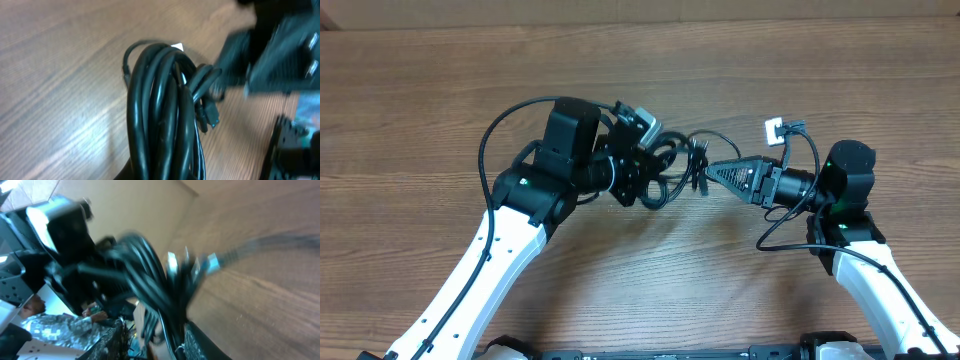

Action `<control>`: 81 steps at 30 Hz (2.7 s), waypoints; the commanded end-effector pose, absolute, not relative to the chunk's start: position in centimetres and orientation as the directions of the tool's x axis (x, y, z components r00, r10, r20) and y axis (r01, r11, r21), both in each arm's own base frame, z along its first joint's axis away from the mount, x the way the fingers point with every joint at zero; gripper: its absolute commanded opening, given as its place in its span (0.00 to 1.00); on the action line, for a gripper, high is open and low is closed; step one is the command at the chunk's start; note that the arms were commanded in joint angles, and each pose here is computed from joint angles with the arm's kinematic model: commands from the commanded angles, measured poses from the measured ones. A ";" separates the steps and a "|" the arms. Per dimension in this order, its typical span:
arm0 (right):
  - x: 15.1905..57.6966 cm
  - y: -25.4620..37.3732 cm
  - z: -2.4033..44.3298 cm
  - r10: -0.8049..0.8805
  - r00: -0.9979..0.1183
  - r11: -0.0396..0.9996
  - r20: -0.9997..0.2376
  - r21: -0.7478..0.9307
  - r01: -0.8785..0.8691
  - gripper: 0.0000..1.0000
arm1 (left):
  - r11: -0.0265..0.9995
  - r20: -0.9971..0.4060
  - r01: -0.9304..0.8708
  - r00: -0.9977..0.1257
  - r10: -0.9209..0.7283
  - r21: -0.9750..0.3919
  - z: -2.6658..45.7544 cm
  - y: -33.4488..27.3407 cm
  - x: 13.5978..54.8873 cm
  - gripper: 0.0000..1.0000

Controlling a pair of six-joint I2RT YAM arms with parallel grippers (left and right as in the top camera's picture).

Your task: Untangle cables

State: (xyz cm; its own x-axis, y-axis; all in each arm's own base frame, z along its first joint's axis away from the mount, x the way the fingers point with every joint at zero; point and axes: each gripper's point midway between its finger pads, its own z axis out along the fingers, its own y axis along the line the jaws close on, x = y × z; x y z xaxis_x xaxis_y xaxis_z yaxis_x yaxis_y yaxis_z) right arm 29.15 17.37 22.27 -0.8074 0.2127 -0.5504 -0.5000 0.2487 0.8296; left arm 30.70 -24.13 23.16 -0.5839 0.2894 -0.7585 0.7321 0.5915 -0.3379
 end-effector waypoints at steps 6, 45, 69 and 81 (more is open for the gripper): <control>25.7 21.6 22.0 0.050 -0.805 0.165 -0.591 0.800 -0.577 0.38 | 0.565 -0.785 0.690 -0.608 0.115 -0.452 27.1 -25.5 31.5 0.04; 29.6 17.0 20.1 0.185 -0.778 0.346 -0.600 0.781 -0.519 0.39 | 0.314 -0.744 0.934 -0.331 0.580 -0.171 21.0 -23.1 25.2 0.04; 25.4 20.3 23.2 0.029 -0.710 0.111 -0.703 0.708 -0.697 0.39 | 0.155 -0.829 0.982 -0.178 0.529 -0.112 22.9 -24.7 24.3 0.04; 22.9 20.4 25.0 -0.044 -0.613 -0.042 -0.788 0.615 -0.787 0.40 | 0.146 -0.819 0.983 -0.171 0.548 -0.108 22.5 -25.1 23.9 0.04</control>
State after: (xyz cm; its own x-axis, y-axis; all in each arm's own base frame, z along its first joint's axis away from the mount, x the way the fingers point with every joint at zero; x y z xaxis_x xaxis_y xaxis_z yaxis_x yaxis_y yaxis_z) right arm 24.69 20.30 24.11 -0.6486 0.0129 -0.7610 -0.7592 0.0598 0.6481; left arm 23.73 -25.19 21.85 -0.1980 0.5495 -0.8117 0.9796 0.1398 -0.1443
